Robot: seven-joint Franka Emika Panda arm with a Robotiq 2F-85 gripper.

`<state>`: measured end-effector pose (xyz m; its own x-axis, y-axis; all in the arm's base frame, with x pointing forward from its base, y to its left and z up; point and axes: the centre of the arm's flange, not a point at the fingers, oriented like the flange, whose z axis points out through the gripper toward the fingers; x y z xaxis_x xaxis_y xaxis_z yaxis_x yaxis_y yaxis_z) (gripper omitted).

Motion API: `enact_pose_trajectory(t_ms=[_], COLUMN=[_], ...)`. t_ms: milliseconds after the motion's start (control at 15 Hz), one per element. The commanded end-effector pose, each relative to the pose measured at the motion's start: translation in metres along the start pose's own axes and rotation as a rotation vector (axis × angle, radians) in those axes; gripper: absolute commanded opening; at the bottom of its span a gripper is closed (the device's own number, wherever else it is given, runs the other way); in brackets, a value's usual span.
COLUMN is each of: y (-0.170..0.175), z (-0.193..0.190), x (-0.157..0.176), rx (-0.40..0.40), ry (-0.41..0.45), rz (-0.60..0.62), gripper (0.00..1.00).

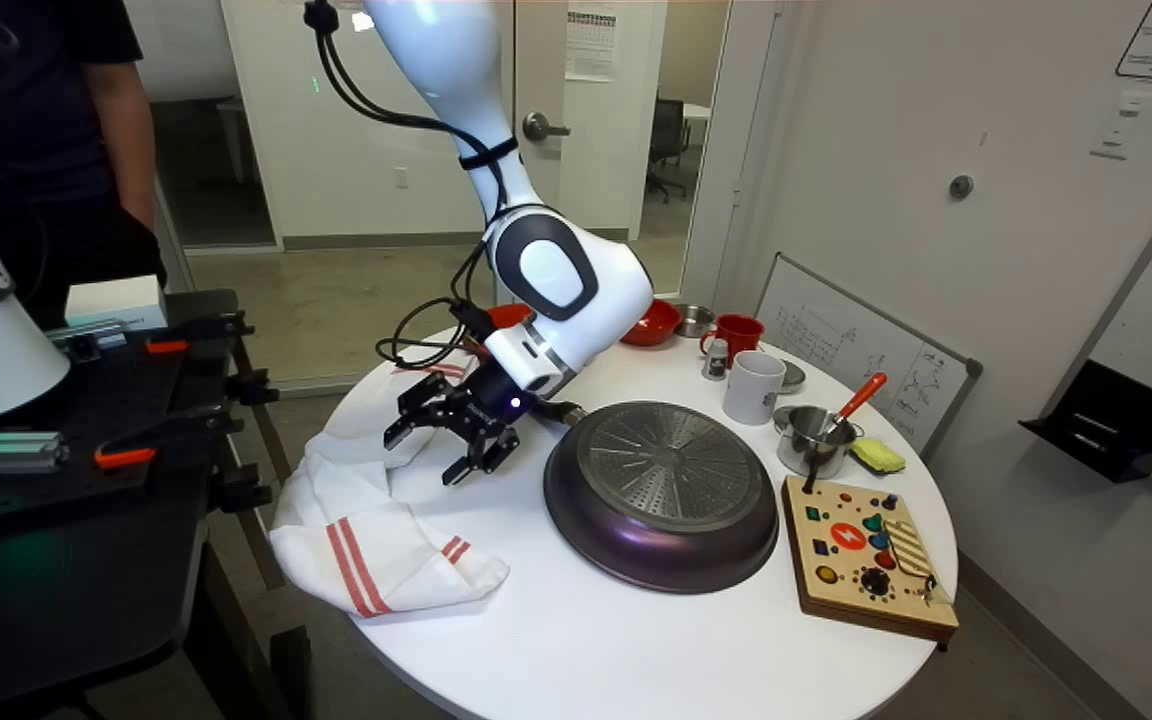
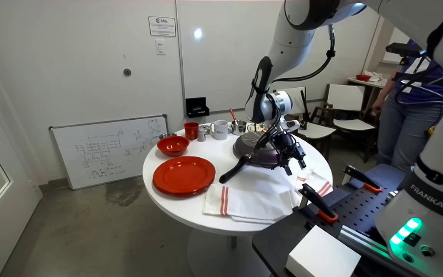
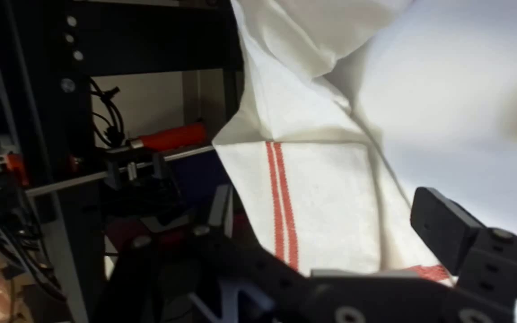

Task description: Unfold the towel

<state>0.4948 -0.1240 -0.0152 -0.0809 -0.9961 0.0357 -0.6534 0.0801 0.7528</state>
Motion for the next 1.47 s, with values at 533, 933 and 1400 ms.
enact_pose_trajectory(t_ms=[533, 933, 1400], y=[0.036, 0.037, 0.034], z=[0.051, 0.050, 0.015], x=[0.015, 0.018, 0.026], rx=[-0.099, 0.066, 0.243], ry=[0.057, 0.090, 0.042], rz=[0.412, 0.384, 0.307], gripper=[1.00, 1.00, 1.00])
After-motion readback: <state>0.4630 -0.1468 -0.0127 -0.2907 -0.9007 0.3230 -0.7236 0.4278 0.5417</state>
